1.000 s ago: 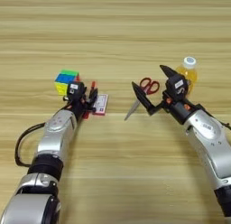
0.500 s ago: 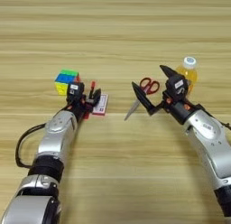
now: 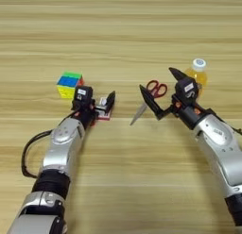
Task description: Move the objects on the table
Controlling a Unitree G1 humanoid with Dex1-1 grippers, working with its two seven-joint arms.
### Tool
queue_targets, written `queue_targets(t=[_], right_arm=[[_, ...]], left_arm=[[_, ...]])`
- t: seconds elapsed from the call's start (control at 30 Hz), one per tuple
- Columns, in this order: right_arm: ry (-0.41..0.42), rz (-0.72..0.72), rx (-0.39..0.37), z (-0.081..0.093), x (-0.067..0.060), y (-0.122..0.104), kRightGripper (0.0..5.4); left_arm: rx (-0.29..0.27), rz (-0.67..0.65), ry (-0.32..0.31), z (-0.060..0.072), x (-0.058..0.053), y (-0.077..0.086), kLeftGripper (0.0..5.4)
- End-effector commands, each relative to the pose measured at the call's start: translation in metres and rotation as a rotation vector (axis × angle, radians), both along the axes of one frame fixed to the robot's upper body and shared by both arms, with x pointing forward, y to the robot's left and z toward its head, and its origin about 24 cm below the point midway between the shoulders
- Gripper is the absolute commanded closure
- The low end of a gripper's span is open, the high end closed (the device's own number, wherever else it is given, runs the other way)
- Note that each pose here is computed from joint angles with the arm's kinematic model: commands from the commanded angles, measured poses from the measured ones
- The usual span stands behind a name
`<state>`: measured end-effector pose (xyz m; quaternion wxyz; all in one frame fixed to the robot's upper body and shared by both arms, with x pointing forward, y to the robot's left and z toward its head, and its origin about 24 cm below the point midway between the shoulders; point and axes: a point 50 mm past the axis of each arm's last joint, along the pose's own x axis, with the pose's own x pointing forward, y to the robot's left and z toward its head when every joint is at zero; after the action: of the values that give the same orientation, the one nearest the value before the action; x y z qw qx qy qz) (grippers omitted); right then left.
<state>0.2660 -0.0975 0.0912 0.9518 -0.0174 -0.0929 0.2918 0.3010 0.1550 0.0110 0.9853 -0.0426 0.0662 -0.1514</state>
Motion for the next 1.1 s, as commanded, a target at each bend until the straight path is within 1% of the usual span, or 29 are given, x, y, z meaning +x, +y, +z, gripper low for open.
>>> queue_targets(t=[0.03, 0.1, 0.13, 0.27, 0.37, 0.53, 0.83, 0.97, 1.1], right_arm=[[-0.048, -0.002, 0.014, 0.011, -0.002, -0.001, 0.0], [-0.066, -0.006, 0.012, 0.014, -0.003, -0.002, 0.0], [-0.074, -0.009, 0.011, 0.015, -0.003, -0.002, 0.0], [-0.099, -0.016, 0.018, 0.022, -0.005, -0.005, 0.0], [-0.123, -0.021, 0.024, 0.028, -0.006, -0.006, 0.0], [-0.163, -0.069, 0.025, 0.037, -0.005, -0.016, 0.0], [-0.19, -0.165, 0.029, 0.044, 0.0, -0.037, 0.0], [-0.188, -0.198, 0.032, 0.044, 0.003, -0.045, 0.0], [-0.179, -0.259, 0.031, 0.042, 0.006, -0.06, 0.0]], left_arm=[[-0.009, -0.005, -0.025, 0.003, -0.002, -0.001, 0.3], [-0.013, -0.002, -0.034, 0.005, -0.002, -0.001, 0.03], [-0.014, -0.001, -0.041, 0.006, -0.002, -0.001, 0.0], [-0.023, -0.005, -0.072, 0.011, -0.002, -0.002, 0.0], [-0.027, -0.007, -0.079, 0.012, -0.003, -0.002, 0.0], [-0.036, 0.0, -0.099, 0.015, -0.003, -0.001, 0.0], [-0.045, 0.022, -0.135, 0.022, -0.003, 0.003, 0.0], [-0.049, 0.038, -0.146, 0.024, -0.002, 0.005, 0.0], [-0.052, 0.069, -0.162, 0.027, -0.002, 0.01, 0.0]])
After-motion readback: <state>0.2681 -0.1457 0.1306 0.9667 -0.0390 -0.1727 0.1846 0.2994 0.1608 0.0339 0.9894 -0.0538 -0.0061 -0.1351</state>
